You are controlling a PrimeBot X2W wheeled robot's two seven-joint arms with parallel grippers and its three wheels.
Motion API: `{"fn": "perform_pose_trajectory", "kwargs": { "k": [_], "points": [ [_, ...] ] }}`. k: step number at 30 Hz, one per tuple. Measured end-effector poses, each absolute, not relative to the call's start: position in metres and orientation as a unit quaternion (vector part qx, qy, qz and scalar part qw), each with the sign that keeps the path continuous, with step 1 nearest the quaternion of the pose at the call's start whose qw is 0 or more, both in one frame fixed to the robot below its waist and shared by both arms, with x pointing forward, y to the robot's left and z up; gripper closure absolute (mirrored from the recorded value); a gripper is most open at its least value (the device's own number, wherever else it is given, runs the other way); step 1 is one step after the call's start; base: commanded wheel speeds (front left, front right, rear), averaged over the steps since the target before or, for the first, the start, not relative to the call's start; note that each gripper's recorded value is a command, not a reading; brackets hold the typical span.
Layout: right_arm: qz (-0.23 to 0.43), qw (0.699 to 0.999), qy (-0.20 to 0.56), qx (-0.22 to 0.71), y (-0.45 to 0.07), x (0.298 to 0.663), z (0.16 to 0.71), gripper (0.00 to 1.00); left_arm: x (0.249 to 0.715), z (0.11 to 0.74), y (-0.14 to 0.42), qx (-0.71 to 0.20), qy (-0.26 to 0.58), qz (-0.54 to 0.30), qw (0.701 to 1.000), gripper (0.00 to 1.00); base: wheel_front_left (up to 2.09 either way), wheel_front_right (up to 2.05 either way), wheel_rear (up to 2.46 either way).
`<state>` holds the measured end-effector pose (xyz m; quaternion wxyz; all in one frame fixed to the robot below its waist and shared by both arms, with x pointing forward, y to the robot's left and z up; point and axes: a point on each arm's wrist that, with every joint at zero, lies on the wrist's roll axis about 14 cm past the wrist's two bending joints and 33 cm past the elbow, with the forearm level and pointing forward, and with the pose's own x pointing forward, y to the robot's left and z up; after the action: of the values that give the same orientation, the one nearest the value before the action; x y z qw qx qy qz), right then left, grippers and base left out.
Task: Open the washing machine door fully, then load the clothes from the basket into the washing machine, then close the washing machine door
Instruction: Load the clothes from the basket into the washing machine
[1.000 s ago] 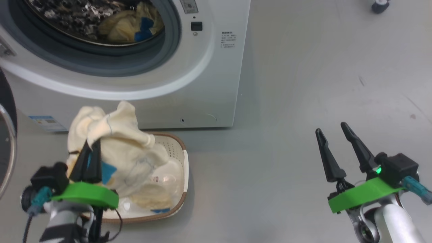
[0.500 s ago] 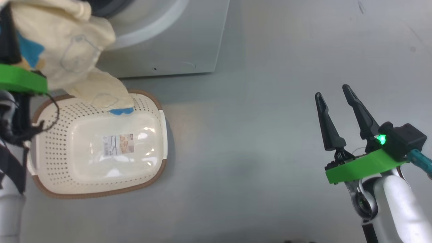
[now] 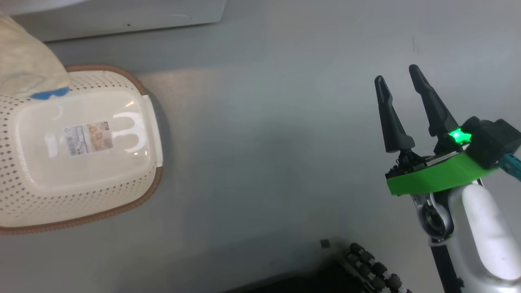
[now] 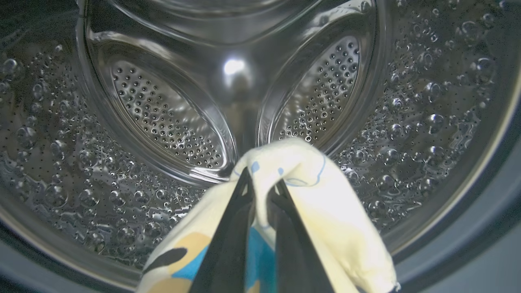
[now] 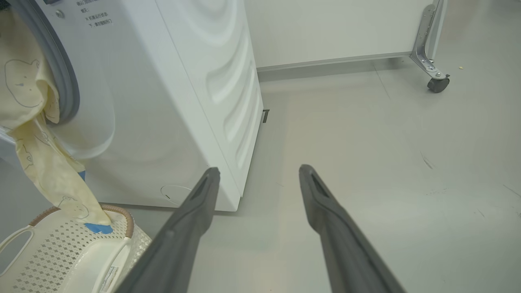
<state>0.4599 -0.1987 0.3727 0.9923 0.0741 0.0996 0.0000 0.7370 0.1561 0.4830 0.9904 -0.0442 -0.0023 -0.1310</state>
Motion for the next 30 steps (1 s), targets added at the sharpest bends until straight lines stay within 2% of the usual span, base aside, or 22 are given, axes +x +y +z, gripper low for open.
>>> {"fn": "perform_pose_trajectory", "kwargs": {
  "k": [11, 28, 29, 30],
  "points": [
    [-0.021, 0.987, 0.136, 0.087, -0.210, 0.452, 0.347, 0.00, 0.803, 0.512, 0.148, -0.051, -0.069, -0.130, 0.988, 1.00, 0.00, 0.00, 0.00],
    [-0.027, 0.985, 0.150, 0.083, -0.214, 0.444, 0.342, 0.00, 0.816, 0.428, 0.158, -0.007, 0.029, -0.101, 0.994, 1.00, 0.00, 0.00, 0.00],
    [-0.027, 0.985, 0.150, 0.083, -0.214, 0.444, 0.342, 0.00, 0.816, 0.428, 0.158, -0.007, 0.029, -0.101, 0.994, 0.82, 0.00, 0.00, 0.00],
    [-0.026, 0.985, 0.150, 0.083, -0.213, 0.444, 0.343, 0.00, 0.816, 0.428, 0.156, -0.003, 0.028, -0.103, 0.994, 0.47, 0.00, 0.00, 0.00]
  ]
}}
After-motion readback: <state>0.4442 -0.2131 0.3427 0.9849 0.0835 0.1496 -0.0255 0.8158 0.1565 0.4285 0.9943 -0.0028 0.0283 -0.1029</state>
